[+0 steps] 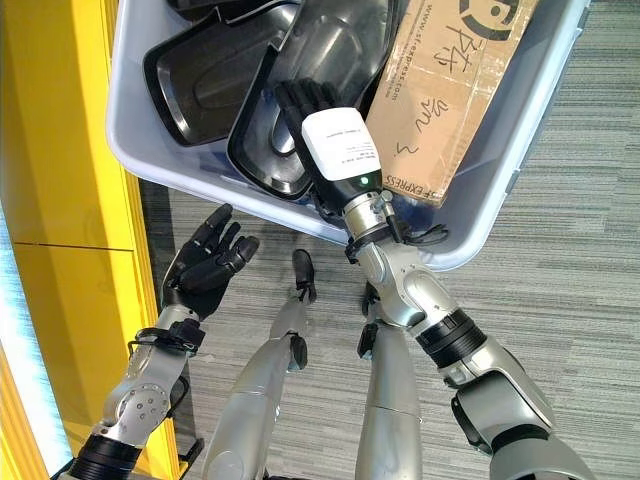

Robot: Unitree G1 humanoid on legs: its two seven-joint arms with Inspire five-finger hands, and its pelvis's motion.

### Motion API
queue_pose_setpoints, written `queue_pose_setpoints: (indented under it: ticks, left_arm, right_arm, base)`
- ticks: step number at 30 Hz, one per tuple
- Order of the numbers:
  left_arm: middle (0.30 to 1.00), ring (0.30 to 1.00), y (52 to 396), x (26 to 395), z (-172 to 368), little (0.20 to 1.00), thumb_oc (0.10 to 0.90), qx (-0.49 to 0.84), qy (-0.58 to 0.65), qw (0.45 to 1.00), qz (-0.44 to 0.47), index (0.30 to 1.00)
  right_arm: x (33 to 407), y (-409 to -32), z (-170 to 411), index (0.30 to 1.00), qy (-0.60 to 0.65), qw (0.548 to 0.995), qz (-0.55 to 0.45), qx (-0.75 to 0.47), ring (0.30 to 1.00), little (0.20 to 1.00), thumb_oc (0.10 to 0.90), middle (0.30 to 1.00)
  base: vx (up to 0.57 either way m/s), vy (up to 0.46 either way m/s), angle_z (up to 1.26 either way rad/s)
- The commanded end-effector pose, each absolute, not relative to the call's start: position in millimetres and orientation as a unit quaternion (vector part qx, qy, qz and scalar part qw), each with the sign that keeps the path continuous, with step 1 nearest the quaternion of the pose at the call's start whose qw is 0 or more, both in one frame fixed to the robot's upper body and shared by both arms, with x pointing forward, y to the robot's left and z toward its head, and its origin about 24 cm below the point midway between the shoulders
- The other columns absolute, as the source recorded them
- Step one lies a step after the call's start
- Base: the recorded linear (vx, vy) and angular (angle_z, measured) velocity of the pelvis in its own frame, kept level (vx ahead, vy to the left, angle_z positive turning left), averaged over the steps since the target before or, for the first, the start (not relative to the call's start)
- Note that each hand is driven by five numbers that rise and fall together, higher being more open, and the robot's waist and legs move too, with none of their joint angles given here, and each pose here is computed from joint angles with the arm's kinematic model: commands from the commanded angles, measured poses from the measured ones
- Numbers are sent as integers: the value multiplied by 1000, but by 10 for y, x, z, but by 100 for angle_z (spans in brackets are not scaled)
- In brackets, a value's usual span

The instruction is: Move parts from the plastic box to the shelf.

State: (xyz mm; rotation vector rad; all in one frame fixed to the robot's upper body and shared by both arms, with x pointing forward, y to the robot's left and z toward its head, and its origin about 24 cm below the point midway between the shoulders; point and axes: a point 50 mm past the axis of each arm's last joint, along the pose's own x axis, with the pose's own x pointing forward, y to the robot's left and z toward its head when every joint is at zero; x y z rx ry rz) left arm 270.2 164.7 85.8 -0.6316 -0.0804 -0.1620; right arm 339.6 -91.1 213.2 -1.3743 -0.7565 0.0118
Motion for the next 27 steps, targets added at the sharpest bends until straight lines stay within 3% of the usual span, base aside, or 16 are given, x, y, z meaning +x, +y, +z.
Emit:
queue_pose_setpoints:
  ticks: [1,13,19,27]
  left_arm:
    - [1000,1000,1409,2652,1204,1000,900,-299,-111,934,-161,1000]
    - [1000,1000,1462,2621,1182,1000,900,-296,-104,934,-170,1000]
    - [1000,1000,1547,2582,1175,1000,900,-299,-105,934,-163,1000]
    - [1000,1000,1736,2529,1154,1000,900,-295,-109,939,-141,1000]
  right_arm:
    - [3036,-231,2381,300,-479,671,71,-561,300,300,400,300]
    - [3052,-286,2421,300,-492,617,96,-607,300,300,400,300]
    - [2934,-340,2486,300,-499,683,128,-518,300,300,400,300]
    - [2607,-289,2594,300,-512,678,206,-485,300,300,400,300]
  base:
    - [0,0,0]
    - [3,-10,4]
    - [2,-4,1]
    - [29,-7,-2]
